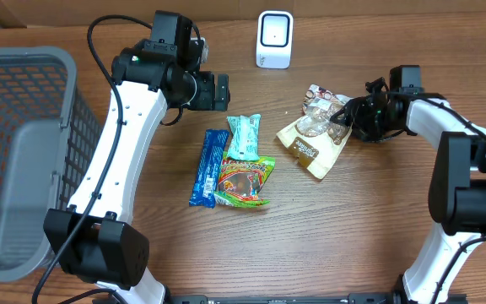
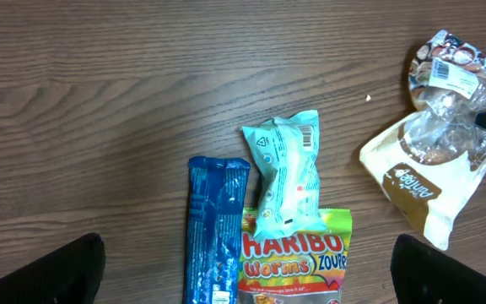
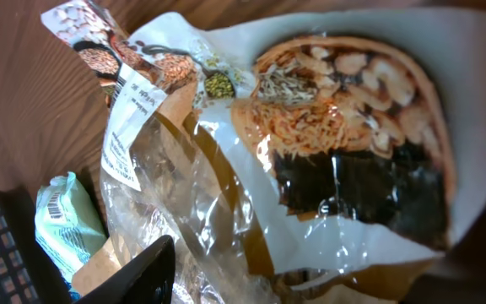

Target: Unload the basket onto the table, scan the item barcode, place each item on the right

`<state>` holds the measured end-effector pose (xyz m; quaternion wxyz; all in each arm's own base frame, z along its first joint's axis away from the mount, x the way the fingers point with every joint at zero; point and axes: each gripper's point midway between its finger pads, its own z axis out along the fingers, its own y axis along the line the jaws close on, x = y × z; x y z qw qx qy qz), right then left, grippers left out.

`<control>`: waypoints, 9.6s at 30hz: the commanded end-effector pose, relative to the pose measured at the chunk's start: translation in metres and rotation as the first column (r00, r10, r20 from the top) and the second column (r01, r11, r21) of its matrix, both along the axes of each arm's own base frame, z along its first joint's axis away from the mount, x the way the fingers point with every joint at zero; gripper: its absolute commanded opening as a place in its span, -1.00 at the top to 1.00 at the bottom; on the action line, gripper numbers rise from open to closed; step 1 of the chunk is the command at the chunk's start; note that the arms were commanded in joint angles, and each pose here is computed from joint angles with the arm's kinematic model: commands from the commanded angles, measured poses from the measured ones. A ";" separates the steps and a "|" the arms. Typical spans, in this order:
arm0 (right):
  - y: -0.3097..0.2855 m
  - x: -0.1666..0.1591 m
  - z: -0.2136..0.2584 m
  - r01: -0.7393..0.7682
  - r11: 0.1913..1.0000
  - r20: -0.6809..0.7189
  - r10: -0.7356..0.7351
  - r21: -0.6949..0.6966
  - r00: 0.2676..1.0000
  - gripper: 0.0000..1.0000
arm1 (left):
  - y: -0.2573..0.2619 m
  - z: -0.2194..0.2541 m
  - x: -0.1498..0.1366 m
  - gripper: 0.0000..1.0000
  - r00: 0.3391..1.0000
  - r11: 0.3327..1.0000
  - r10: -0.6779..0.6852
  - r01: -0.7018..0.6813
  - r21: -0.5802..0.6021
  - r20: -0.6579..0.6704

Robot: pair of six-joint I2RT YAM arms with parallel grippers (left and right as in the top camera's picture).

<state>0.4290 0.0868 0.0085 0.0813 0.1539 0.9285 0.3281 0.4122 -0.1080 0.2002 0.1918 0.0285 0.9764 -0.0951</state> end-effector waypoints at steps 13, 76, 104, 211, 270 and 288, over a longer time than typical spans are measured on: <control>0.002 -0.026 -0.018 -0.052 0.998 -0.102 0.050 -0.020 0.993 0.92 | -0.008 -0.005 0.002 -0.98 0.999 0.999 -0.038 0.038 0.002 0.003; 0.061 0.170 0.227 0.452 0.033 0.308 0.776 -0.891 0.550 0.92 | -0.011 -0.004 0.000 -1.00 0.999 0.999 -0.046 0.046 -0.019 -0.003; 0.078 0.191 0.169 0.402 -0.100 0.116 0.871 -0.910 0.478 0.92 | -0.011 -0.004 0.000 -0.99 0.999 0.999 -0.046 0.046 -0.019 -0.003; -0.250 -0.086 0.067 0.495 0.861 0.033 -0.495 -0.119 0.868 -0.96 | -0.015 -0.005 -0.007 -1.00 0.996 0.996 -0.089 0.088 -0.028 -0.024; 0.202 -0.173 0.020 -0.295 0.944 -0.245 0.254 -0.149 0.936 0.84 | 0.033 0.067 -0.030 -1.00 0.981 0.975 0.192 -0.189 0.119 -0.017; 0.119 -0.156 0.072 -0.310 0.939 -0.406 0.227 -0.150 0.885 0.36 | 0.015 0.065 -0.036 -1.00 0.987 0.988 0.150 -0.147 0.040 -0.065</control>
